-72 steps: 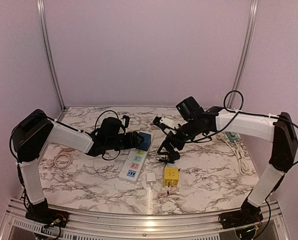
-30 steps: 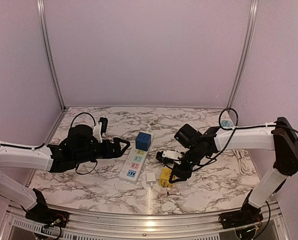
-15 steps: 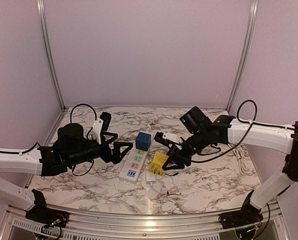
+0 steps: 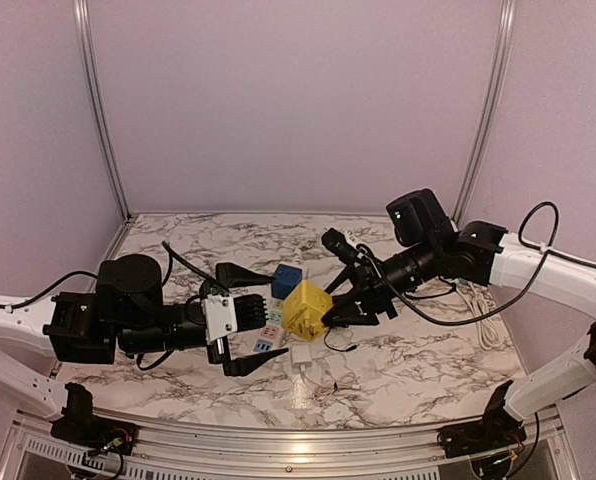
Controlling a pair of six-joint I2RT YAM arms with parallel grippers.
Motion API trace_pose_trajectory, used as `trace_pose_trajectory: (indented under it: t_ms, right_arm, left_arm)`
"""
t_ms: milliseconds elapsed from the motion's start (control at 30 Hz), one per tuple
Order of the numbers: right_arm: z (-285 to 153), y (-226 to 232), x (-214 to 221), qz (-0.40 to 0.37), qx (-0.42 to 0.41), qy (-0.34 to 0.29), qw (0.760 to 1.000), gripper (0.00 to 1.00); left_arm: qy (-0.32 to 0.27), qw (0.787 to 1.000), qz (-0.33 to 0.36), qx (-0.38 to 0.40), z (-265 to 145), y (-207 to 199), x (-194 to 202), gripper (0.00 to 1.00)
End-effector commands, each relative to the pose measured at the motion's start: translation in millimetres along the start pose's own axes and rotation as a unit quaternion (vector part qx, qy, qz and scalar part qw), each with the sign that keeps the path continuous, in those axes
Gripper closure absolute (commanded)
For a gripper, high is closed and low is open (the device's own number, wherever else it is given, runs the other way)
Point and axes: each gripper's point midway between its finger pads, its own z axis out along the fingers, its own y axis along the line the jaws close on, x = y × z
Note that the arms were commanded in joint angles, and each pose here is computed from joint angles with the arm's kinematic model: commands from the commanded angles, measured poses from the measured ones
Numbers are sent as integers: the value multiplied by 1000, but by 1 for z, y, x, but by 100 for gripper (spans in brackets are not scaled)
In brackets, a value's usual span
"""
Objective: Insert the plug
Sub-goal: Pass from the right arm to the left
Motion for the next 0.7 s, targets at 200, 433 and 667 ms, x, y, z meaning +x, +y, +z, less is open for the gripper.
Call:
trace_pose_trajectory:
  t_ms: [200,433,667]
  right_arm:
    - [11,27,-4,-5,-93,-6,996,83]
    - [20,29,5,3,-109,14,994,83]
    - [30,32,11,8,-118,36,992,83]
  left_arm:
    - [164,940,286,84,15,-52,36,1]
    - [194,916,339,92,28,-69,51,1]
    - [201,907,363,76,30,-68,51,1]
